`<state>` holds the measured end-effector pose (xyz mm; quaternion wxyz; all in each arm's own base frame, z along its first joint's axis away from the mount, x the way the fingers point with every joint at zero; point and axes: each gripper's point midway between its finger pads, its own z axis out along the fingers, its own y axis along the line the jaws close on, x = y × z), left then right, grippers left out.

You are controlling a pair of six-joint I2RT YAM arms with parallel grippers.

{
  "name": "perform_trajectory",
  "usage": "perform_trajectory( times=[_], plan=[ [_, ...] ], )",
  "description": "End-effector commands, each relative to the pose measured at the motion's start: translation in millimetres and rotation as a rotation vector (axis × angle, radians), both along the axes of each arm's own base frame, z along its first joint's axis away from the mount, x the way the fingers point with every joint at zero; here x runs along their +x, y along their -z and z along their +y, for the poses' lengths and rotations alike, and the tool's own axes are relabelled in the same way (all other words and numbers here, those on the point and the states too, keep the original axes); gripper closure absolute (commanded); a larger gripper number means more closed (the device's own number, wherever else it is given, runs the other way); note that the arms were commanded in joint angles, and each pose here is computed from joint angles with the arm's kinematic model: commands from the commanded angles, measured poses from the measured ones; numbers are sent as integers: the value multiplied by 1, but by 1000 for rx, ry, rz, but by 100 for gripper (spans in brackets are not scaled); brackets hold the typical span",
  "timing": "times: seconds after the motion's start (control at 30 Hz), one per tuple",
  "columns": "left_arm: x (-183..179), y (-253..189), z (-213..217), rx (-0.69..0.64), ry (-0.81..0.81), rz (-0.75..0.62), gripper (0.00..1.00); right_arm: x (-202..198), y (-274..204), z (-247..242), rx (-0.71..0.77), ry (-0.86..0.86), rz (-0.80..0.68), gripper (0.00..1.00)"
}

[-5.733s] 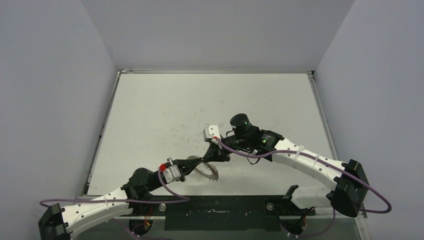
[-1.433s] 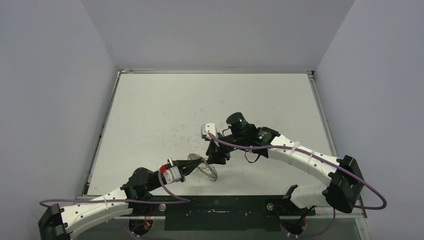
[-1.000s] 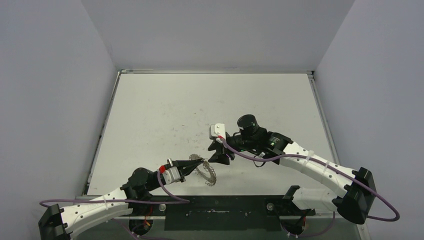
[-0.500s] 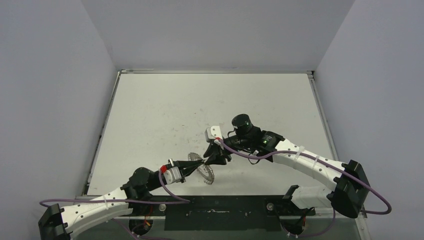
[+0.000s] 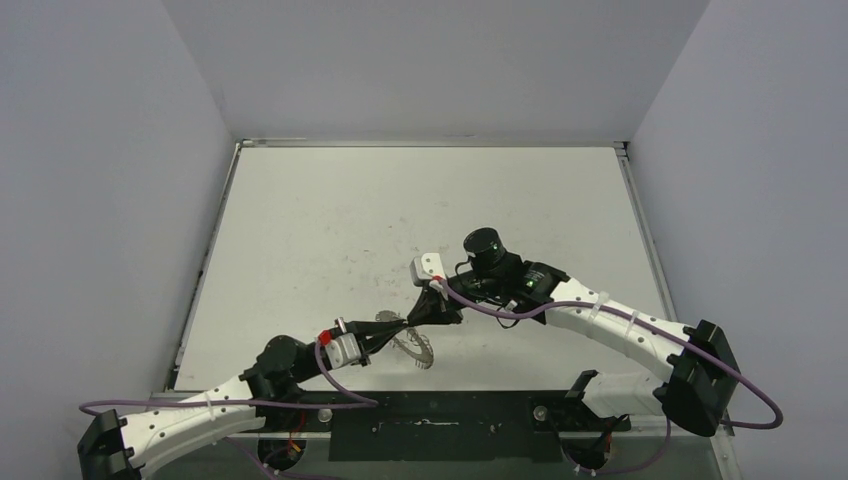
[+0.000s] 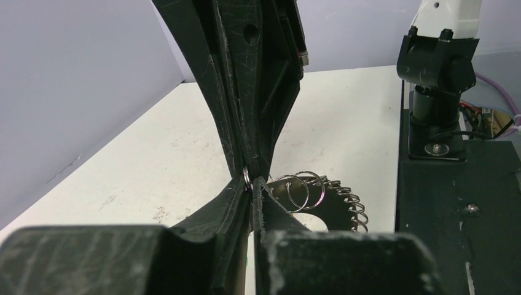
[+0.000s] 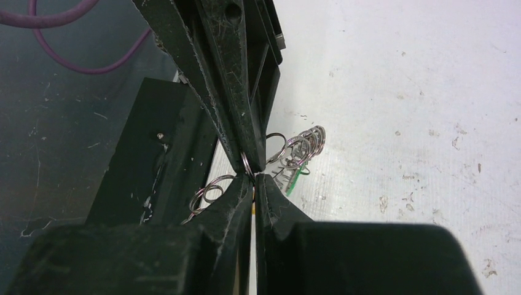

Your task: Put the keys on the keyring

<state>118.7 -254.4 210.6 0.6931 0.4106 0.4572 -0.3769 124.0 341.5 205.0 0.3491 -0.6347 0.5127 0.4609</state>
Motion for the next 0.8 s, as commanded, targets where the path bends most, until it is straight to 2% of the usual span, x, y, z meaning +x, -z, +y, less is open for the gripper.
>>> perform_trajectory(
  times=[0.0,0.1,0.2,0.4,0.57,0.63,0.77],
  plan=[
    [0,-34,6,-77,-19,-43,91,7,-18,1,18,28,-52,100],
    [1,-33,8,-41,-26,-33,80,12,-14,-6,-47,62,-57,100],
    [2,-29,9,12,-38,-19,75,16,-12,-12,-123,98,-53,100],
    [16,-9,14,186,-113,77,74,26,-6,-20,-322,191,-76,100],
    [19,-3,9,318,-107,103,71,27,6,-15,-469,215,-81,100],
    [18,7,7,382,-94,116,70,25,8,-11,-492,208,-73,100],
    [20,12,0,417,-83,118,70,23,10,-4,-492,195,-67,100]
  ],
)
